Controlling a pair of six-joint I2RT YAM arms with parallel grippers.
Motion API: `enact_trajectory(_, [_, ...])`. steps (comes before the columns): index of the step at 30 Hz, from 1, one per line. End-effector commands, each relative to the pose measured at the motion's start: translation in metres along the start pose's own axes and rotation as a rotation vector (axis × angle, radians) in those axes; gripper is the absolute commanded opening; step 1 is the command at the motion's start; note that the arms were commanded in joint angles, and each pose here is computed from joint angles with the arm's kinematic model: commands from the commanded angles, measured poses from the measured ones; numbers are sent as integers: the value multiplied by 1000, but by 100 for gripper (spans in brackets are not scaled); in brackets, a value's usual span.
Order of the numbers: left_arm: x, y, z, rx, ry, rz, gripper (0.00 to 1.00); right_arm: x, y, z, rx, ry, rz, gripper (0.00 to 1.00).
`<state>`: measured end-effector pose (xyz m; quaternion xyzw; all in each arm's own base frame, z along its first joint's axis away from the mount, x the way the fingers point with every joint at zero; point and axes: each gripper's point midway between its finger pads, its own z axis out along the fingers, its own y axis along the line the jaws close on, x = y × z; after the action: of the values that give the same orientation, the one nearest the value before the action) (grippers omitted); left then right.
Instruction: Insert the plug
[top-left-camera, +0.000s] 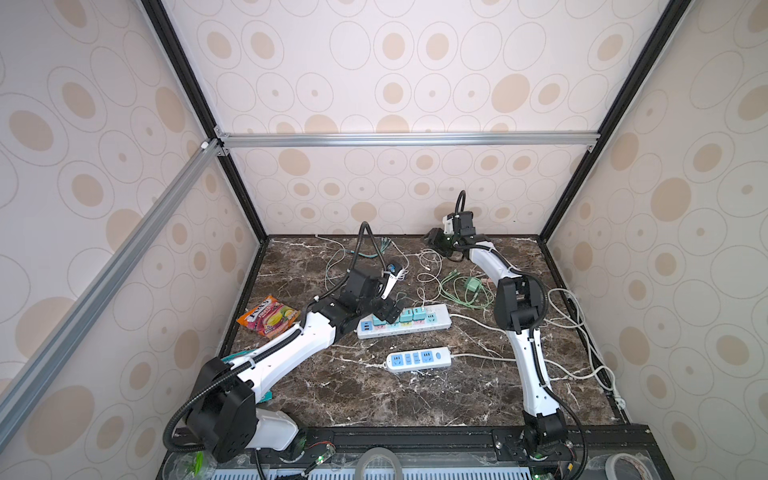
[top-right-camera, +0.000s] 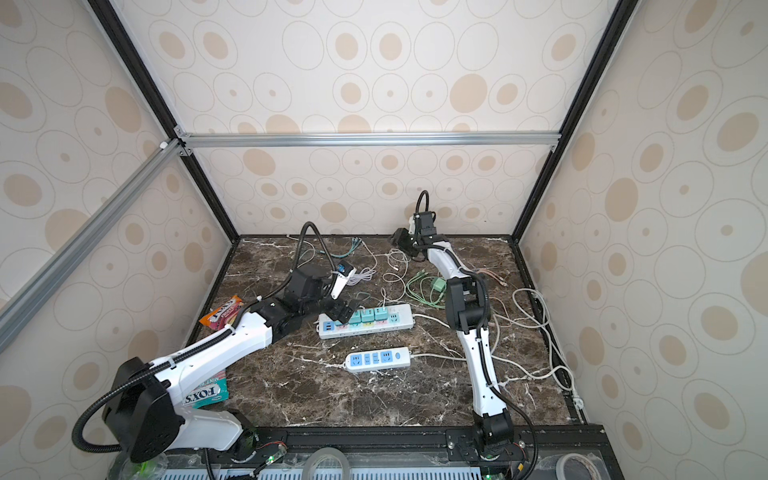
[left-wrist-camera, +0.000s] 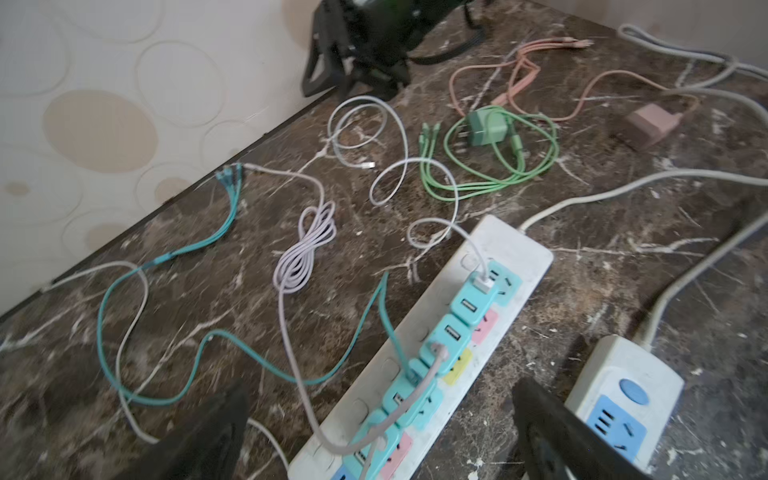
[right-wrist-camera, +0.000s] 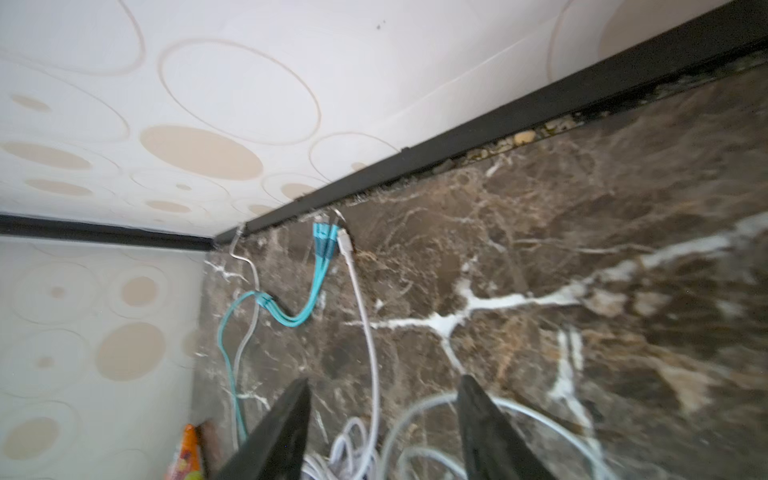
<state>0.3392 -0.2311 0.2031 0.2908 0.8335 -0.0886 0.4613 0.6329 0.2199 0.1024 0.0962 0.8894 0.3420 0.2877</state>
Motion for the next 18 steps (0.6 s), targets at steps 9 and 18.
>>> enact_trajectory(9, [30,58,-36,-308,-99,-473,98,26,2,-99,167,90,-255,100])
enact_trajectory(18, [70,63,-35,-346,-39,-656,98,57,-20,-169,262,13,-238,100])
